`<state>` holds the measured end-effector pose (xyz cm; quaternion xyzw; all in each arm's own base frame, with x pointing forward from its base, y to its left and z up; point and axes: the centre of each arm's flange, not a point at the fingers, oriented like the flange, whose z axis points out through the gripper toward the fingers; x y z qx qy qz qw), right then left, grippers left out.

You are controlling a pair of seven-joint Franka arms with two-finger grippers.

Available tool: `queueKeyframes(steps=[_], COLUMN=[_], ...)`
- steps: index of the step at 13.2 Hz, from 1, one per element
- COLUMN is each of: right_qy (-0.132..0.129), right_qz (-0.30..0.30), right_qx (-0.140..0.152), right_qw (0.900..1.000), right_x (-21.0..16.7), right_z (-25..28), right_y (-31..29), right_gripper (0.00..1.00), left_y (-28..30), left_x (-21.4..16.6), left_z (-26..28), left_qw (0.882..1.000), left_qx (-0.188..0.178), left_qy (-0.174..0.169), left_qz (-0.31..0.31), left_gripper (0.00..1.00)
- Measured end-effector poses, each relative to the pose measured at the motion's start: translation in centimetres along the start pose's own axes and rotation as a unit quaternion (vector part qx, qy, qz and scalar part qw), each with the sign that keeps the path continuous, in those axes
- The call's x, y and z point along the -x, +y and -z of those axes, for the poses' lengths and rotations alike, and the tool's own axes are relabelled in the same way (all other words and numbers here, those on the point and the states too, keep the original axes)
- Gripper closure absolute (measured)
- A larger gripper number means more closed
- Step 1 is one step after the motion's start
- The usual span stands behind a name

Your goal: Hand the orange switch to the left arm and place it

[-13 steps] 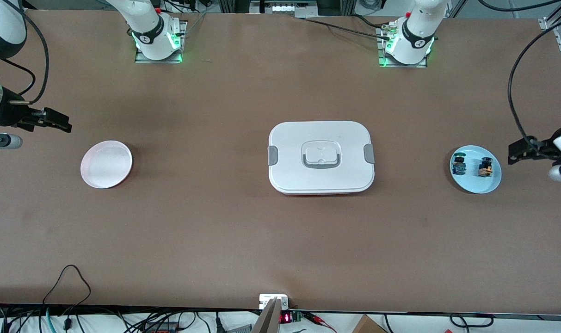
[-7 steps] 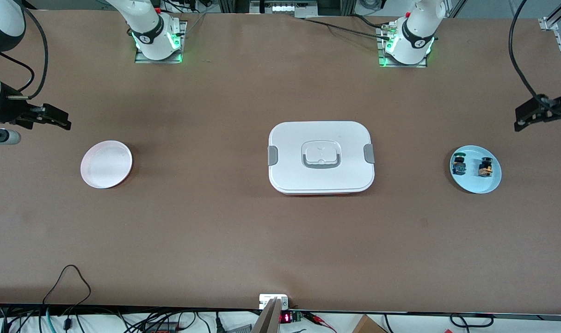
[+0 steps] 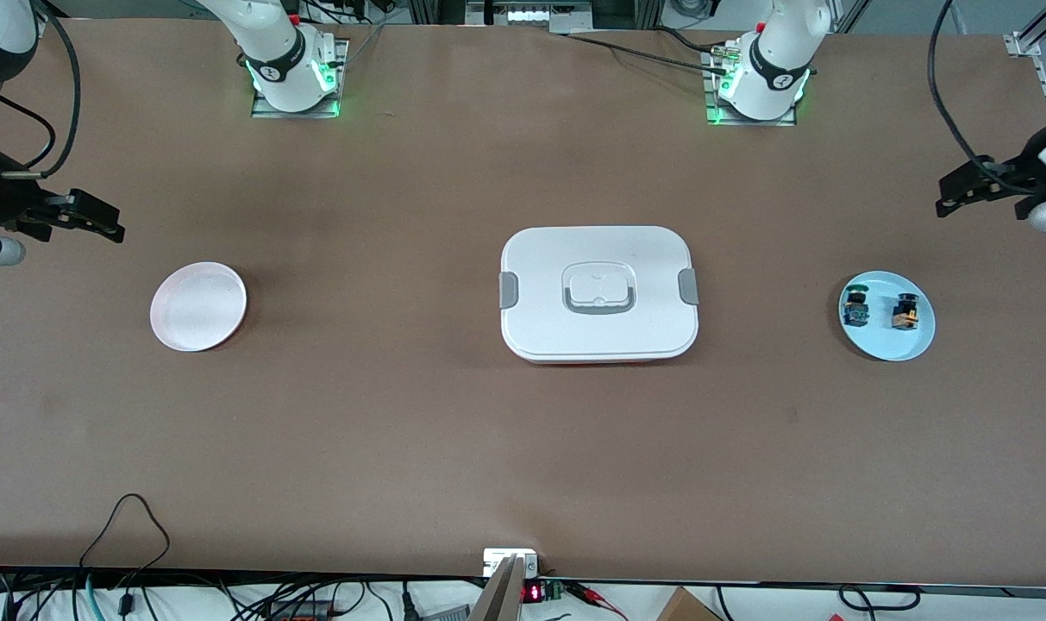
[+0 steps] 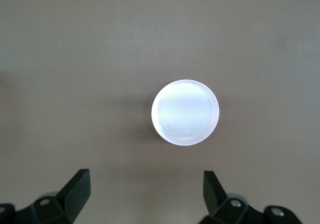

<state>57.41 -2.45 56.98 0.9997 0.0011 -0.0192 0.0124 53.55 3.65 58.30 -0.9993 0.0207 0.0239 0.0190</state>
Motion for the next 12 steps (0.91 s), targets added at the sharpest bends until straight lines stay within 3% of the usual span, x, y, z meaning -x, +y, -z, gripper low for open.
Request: queueKeyframes(steps=[8,12], right_qy=[-0.014,-0.014], right_qz=[0.001,0.003], right_qx=[0.000,0.000], right_qw=[1.000,1.000], right_x=[0.3,0.2], right_z=[-0.2,-0.2], right_y=[-0.1,-0.4], right_gripper=[0.00,0.00], left_y=[0.3,0.8], left_x=[1.0,-0.4], left_z=[-0.1,-0.7], left_qw=[1.000,1.000], left_qx=[-0.002,0.029], left_qy=[0.011,0.011], left_qz=[0.003,0.006], left_gripper=[0.00,0.00])
